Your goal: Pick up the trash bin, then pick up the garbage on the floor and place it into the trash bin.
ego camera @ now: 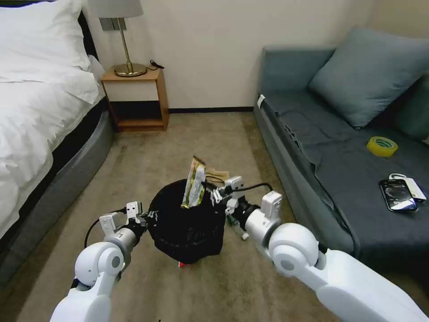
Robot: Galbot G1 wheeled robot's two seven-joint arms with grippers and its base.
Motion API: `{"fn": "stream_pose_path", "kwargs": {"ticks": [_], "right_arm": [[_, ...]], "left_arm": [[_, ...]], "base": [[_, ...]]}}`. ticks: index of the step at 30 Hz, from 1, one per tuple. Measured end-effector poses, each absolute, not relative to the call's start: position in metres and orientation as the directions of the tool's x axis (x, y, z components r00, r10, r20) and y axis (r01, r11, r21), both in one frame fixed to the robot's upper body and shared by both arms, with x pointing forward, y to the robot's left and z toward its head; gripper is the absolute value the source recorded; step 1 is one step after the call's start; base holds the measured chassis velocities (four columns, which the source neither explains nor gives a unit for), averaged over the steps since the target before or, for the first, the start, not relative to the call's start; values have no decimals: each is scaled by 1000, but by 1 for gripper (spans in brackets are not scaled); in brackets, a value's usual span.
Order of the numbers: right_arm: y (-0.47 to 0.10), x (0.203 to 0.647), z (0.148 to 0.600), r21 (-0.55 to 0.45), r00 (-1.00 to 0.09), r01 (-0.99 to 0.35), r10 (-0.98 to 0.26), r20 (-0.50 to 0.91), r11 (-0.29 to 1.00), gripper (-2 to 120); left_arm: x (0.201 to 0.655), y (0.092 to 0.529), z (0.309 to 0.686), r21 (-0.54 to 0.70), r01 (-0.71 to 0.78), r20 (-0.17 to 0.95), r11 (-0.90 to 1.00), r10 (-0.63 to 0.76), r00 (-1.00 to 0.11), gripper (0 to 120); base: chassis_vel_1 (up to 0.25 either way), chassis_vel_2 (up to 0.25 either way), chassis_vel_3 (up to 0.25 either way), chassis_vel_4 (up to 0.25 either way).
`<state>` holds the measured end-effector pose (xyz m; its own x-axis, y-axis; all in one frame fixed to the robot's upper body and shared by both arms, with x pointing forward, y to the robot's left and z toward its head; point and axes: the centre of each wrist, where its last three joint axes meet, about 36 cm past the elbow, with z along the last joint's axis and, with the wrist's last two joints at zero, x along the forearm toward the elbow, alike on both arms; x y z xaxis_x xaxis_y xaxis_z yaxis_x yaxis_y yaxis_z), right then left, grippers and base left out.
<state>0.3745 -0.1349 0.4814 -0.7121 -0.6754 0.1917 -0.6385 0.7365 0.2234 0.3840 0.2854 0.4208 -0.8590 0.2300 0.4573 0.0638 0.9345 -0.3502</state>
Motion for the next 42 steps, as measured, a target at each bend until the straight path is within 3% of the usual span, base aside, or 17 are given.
{"fn": "stream_pose_path", "kwargs": {"ticks": [5,11,15,18,23,31,42], "right_arm": [[-133,369,467,208,-700,-648,-681,217,733,2],[-131,362,454,192,-690,-656,-683,240,730,28],[-131,362,454,192,-689,-657,-684,240,729,38],[-129,364,460,191,-697,-657,-684,215,730,54],[-129,373,468,186,-724,-640,-666,179,746,68],[-144,406,461,177,-810,-519,-548,211,836,99],[-133,410,410,192,-783,-471,-508,359,861,100]], "left_arm": [[383,284,422,-351,66,454,934,231,-860,4],[379,289,424,-346,59,454,936,222,-863,4],[377,291,423,-342,54,455,938,215,-864,4],[373,298,422,-308,36,450,951,178,-875,4],[368,310,422,-259,-2,439,966,116,-891,4],[357,341,426,-222,-73,425,972,29,-905,4],[354,375,432,-181,-157,410,971,-70,-910,4]], "base": [[0,0,0,0],[0,0,0,0],[0,0,0,0],[0,0,0,0],[0,0,0,0],[0,0,0,0],[0,0,0,0]]}}
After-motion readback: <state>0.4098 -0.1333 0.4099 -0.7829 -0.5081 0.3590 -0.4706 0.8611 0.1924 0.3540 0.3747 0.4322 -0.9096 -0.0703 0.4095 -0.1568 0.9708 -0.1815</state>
